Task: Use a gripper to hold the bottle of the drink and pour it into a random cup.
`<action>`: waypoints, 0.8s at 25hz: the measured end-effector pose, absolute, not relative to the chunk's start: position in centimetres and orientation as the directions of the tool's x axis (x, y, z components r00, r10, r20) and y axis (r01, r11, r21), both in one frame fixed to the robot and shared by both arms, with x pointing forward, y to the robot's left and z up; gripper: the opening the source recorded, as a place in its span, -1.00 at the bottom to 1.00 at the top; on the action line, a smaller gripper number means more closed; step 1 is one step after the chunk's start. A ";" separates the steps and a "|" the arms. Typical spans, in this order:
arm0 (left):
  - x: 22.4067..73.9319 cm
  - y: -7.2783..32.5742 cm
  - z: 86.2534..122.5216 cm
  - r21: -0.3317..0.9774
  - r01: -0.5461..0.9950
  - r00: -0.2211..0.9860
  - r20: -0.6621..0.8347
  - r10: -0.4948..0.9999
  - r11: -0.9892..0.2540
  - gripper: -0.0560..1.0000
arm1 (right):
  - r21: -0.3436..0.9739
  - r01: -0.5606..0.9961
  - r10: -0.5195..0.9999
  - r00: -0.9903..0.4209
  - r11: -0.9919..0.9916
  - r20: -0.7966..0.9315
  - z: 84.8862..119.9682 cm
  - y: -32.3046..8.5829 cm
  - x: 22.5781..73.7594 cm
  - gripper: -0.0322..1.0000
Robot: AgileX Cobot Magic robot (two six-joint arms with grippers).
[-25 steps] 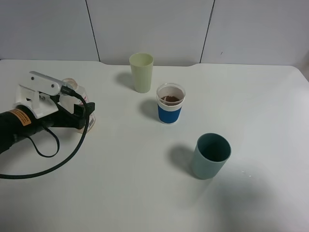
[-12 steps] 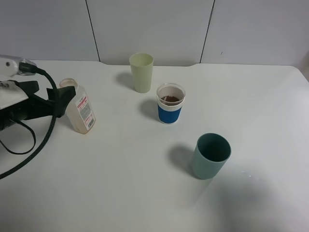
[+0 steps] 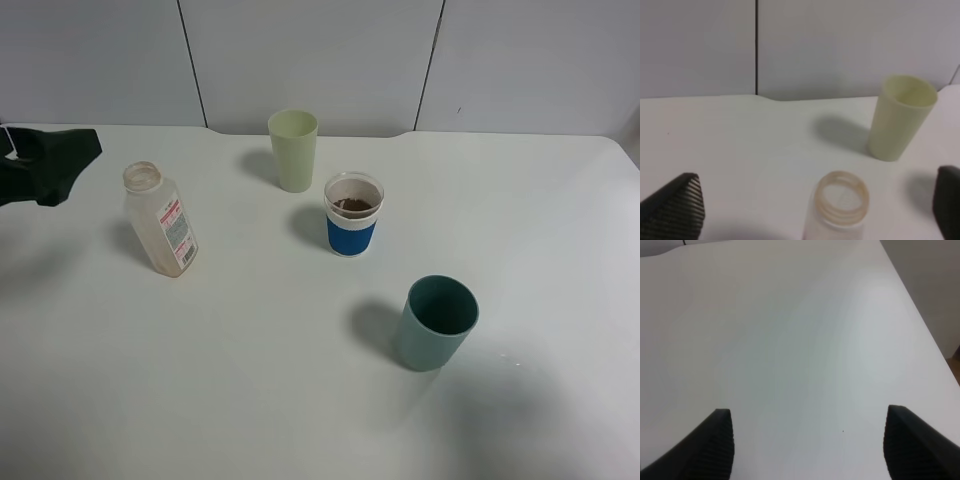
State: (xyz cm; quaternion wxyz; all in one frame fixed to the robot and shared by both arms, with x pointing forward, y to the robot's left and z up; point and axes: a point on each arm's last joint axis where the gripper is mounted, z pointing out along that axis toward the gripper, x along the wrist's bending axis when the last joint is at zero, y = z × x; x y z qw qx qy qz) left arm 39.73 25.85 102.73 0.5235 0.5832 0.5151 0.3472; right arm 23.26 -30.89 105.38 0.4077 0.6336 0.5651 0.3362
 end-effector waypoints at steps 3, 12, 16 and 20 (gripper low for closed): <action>39.4 25.9 105.1 0.966 0.253 0.236 -0.115 0.965 0.054 0.83 | 0.897 0.442 0.990 0.135 -0.029 -0.035 105.4 -30.9 23.3 0.29; 37.4 26.6 110.8 0.963 0.270 0.236 -0.058 0.970 -0.008 0.83 | 0.897 0.442 0.990 0.135 -0.029 -0.035 105.4 -30.9 23.3 0.29; 35.8 27.1 112.4 0.969 0.247 0.231 -0.034 0.972 -0.024 0.83 | 0.897 0.442 0.990 0.135 -0.029 -0.035 105.4 -30.9 23.3 0.29; 33.8 27.8 113.3 0.979 0.205 0.226 -0.023 0.974 -0.024 0.83 | 0.897 0.442 0.990 0.135 -0.029 -0.035 105.4 -30.9 23.3 0.29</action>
